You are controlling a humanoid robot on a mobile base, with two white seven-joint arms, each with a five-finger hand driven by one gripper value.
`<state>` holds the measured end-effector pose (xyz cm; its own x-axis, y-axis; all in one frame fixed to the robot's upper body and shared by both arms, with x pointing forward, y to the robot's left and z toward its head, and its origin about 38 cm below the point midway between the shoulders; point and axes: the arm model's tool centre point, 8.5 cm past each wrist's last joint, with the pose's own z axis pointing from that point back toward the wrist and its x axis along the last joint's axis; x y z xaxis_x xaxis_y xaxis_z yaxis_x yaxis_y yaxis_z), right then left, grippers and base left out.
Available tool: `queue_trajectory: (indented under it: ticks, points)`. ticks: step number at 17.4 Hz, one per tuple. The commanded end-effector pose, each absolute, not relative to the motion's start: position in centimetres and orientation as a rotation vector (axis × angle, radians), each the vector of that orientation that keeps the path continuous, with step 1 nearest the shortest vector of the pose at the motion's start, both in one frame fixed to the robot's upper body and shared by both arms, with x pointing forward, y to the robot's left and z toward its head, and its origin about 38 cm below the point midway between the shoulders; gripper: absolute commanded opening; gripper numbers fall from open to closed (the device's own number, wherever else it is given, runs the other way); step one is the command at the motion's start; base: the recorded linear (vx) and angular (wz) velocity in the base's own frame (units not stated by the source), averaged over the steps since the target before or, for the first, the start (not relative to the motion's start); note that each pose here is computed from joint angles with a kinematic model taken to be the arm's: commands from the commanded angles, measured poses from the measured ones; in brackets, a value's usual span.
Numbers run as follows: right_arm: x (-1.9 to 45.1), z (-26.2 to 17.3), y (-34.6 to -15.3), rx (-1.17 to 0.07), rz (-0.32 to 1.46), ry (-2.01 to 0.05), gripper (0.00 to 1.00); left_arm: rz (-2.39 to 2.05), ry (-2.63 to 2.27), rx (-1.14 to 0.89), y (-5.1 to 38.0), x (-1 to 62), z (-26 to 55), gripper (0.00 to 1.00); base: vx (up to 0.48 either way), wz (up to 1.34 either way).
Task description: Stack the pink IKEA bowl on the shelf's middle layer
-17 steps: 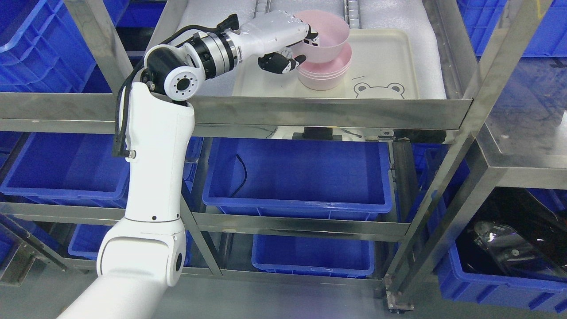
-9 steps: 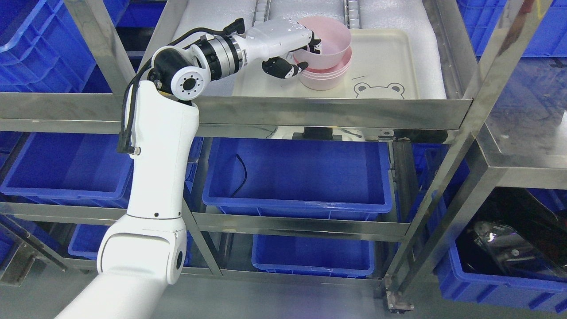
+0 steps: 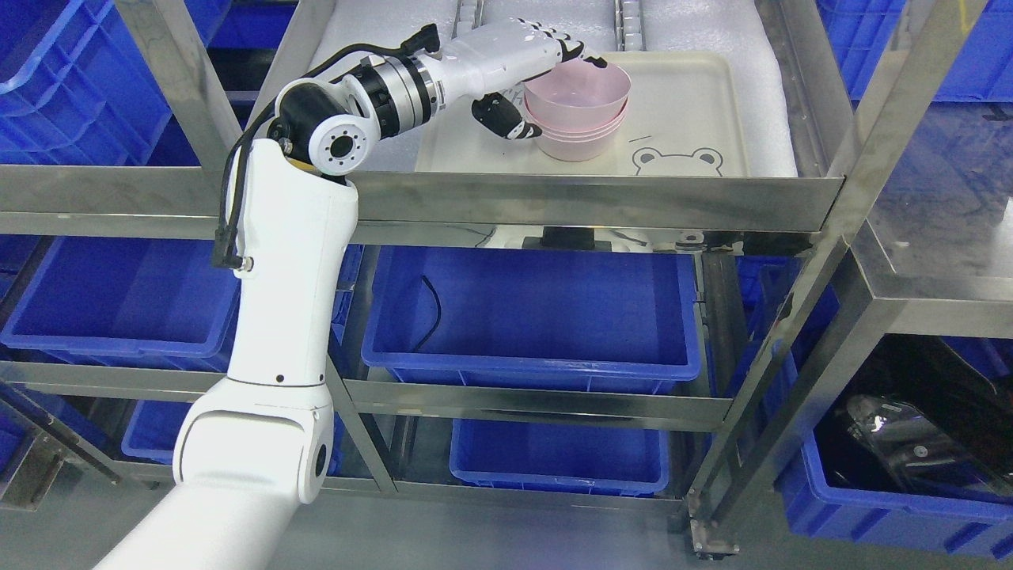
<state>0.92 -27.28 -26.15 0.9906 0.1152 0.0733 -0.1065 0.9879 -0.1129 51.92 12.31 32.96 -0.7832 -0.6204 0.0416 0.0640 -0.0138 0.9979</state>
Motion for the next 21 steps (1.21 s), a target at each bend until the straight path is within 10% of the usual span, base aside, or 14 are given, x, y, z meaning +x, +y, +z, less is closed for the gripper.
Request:
queue_trajectory:
  ticks: [1, 13, 21]
  points:
    - [0.0, -26.1, -28.4, -0.125, 0.111, -0.073, 1.0, -1.771, -1.994, 0.518, 12.2, 50.0, 36.7, 0.79, 0.0, 0.0]
    - [0.0, -26.1, -28.4, -0.125, 0.112, -0.073, 1.0, -1.617, -2.204, -0.352, 0.1, 39.2, 26.9, 0.89, 0.0, 0.0]
    - [0.0, -26.1, -28.4, -0.125, 0.112, -0.073, 1.0, -1.659, -2.036, -0.556, -0.7, 31.2, 14.2, 0.89, 0.0, 0.0]
